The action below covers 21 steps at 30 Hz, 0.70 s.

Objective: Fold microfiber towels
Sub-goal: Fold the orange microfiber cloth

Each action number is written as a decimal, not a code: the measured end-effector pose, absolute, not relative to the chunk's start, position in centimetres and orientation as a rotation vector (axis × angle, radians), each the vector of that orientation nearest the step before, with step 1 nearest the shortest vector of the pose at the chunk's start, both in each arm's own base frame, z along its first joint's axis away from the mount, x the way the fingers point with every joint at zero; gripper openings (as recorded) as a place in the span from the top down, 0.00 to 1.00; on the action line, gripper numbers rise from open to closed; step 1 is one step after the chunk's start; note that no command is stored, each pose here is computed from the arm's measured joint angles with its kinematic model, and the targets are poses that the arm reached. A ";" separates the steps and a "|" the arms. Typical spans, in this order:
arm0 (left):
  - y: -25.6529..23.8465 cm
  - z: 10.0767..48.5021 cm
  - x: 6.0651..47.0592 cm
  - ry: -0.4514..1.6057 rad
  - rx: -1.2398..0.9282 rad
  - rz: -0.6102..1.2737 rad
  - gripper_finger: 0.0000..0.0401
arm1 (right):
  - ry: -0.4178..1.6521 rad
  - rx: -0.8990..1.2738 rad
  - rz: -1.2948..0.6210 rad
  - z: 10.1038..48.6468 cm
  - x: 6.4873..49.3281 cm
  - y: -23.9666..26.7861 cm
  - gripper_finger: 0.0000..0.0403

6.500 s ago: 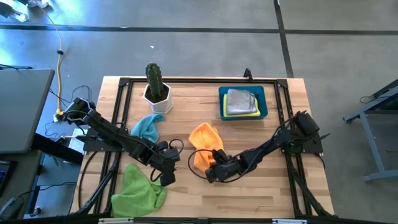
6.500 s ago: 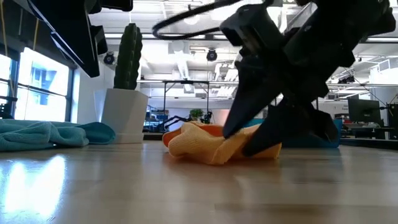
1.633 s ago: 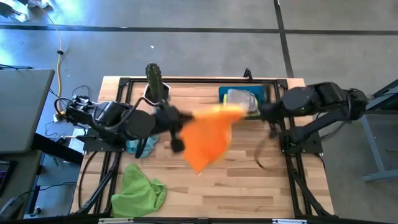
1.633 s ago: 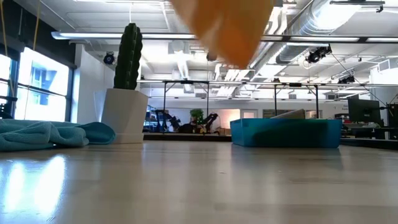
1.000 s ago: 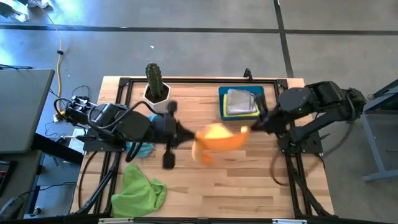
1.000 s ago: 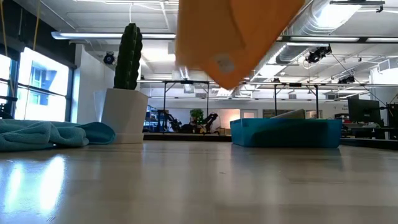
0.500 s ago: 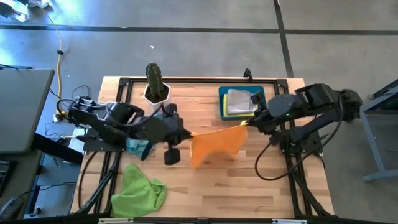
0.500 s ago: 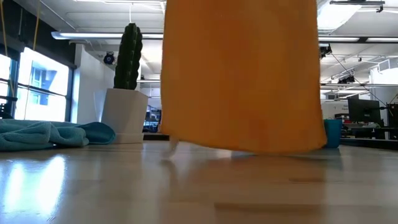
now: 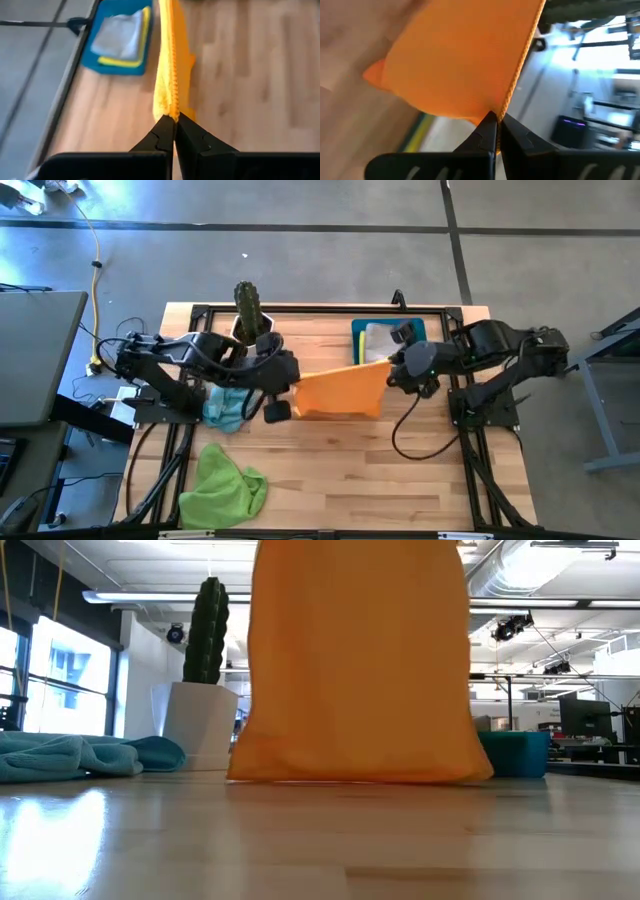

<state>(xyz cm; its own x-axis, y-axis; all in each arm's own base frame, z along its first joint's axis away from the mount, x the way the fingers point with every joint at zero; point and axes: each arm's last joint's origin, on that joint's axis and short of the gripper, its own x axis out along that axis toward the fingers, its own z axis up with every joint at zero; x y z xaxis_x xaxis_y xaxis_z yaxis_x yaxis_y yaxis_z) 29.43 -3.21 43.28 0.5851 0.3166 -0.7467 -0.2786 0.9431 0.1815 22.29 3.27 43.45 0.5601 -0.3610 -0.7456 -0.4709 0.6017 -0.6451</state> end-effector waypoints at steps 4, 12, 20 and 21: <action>-2.0 43.0 29.0 0.949 0.174 0.389 1.00 | 1.004 -1.063 0.031 43.8 22.8 2.3 1.00; -1.1 43.4 28.7 0.964 0.489 0.580 1.00 | 0.994 -1.248 -0.163 44.9 23.7 1.1 1.00; -3.7 43.5 28.4 0.911 0.505 0.554 1.00 | 1.014 -0.946 -0.040 43.5 23.4 1.6 1.00; -4.2 43.4 28.4 0.906 0.435 0.504 1.00 | 1.026 -0.882 -0.003 43.2 23.5 1.9 1.00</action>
